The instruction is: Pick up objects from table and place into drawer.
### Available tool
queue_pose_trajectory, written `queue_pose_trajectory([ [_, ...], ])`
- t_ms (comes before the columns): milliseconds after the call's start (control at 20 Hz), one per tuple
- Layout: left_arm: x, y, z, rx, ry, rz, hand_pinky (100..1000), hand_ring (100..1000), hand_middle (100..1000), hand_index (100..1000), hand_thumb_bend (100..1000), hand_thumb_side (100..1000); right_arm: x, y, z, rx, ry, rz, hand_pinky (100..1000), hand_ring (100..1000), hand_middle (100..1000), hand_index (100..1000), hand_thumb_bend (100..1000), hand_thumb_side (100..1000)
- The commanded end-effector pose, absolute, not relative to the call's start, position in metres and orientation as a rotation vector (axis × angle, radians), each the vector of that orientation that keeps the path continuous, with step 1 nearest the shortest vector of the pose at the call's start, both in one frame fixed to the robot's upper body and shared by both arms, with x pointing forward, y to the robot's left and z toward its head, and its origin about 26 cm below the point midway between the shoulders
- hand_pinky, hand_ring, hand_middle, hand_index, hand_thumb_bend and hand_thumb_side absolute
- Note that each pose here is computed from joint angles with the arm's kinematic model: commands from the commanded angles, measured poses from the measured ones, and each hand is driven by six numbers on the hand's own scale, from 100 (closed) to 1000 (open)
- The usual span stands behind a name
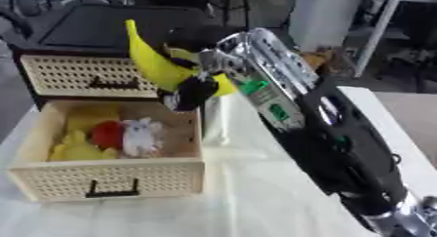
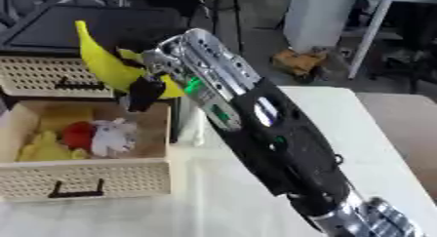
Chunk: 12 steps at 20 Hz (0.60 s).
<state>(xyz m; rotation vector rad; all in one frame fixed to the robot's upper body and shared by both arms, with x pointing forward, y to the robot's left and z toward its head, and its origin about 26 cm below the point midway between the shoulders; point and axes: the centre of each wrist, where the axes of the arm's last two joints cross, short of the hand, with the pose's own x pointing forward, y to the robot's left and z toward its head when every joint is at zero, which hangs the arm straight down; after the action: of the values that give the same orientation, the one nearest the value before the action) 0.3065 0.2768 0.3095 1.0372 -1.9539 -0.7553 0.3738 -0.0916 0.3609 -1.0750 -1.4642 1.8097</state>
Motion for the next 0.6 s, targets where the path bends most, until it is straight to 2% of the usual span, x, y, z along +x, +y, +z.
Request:
queue_pose_trajectory([
  [50, 0.302, 0.279, 0.317, 1.072, -1.971, -0.732, 100, 100, 100, 836, 100, 538, 0.372, -0.086, 0.367, -1.109, -1.468, 1.81, 280, 565, 465, 520, 100, 334],
  [600, 0.301, 0.283, 0.32, 1.106, -1.97, -0.676, 100, 100, 100, 836, 100, 536, 0.378, -0.069, 0.35, -1.107, -1.44, 1.825, 274, 563, 464, 517, 100, 333],
])
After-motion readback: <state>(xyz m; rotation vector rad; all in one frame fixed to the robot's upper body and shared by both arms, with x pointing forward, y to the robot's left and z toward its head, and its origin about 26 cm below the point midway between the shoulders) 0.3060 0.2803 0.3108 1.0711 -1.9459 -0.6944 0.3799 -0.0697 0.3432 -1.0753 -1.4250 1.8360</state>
